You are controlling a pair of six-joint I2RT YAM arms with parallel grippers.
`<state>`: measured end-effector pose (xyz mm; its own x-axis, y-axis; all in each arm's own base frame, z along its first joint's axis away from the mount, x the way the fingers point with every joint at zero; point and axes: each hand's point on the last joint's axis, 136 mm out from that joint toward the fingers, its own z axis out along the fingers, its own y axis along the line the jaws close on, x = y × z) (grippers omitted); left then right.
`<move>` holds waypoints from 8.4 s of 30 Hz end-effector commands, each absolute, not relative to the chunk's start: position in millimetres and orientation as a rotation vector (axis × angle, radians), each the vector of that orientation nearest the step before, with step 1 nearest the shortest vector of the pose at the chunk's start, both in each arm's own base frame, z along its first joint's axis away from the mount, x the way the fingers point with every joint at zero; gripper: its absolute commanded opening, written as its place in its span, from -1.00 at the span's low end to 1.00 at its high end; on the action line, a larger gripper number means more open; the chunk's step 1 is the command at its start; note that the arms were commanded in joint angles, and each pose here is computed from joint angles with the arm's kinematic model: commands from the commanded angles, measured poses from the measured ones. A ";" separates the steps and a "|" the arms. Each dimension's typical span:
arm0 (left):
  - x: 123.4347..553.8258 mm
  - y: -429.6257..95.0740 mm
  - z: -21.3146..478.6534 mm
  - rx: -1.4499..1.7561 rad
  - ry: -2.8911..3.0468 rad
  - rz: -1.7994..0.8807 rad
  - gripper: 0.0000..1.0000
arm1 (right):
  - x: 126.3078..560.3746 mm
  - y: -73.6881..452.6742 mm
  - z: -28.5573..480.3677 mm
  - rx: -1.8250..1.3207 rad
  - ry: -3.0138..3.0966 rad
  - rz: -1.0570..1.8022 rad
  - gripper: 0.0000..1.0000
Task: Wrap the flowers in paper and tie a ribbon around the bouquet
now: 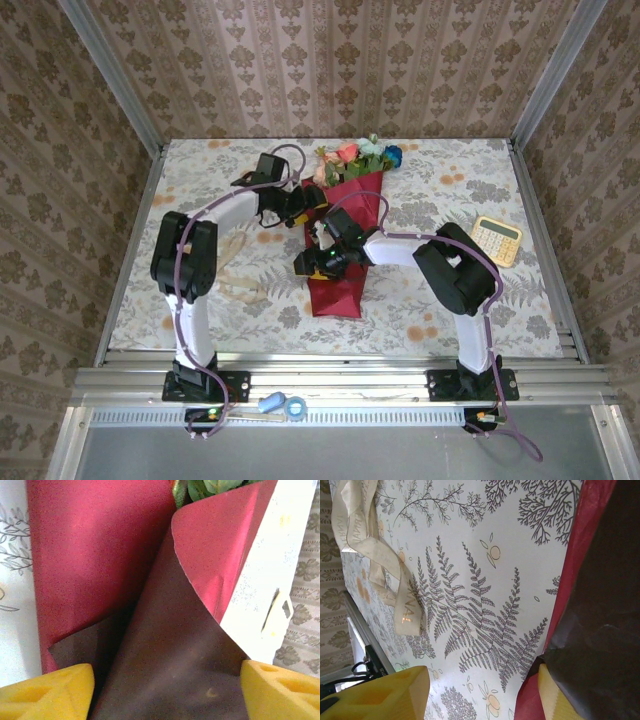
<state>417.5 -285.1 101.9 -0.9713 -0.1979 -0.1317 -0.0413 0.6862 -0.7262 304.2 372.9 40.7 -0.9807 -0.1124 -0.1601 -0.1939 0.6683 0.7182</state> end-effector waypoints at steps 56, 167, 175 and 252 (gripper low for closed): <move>443.2 -213.5 131.0 -0.210 2.771 -0.831 -0.23 | 268.1 286.8 15.3 0.335 3.000 0.854 -0.53; 187.8 -190.7 -33.9 -0.491 3.250 -0.502 -0.78 | 513.6 220.1 40.5 0.590 2.294 1.252 -0.33; 190.9 -192.6 -32.6 -0.493 3.242 -0.502 -0.78 | 545.8 213.5 36.6 0.646 2.256 1.252 -1.00; 187.6 -215.3 -51.5 -0.528 3.229 -0.583 -0.81 | 218.6 295.8 7.9 0.500 2.790 1.299 -0.30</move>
<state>237.5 -268.4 12.5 -0.9755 -0.1909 0.1093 -0.2177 0.7645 -0.6068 232.2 305.9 23.6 -0.9567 0.2789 0.0838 0.2303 0.5483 0.8039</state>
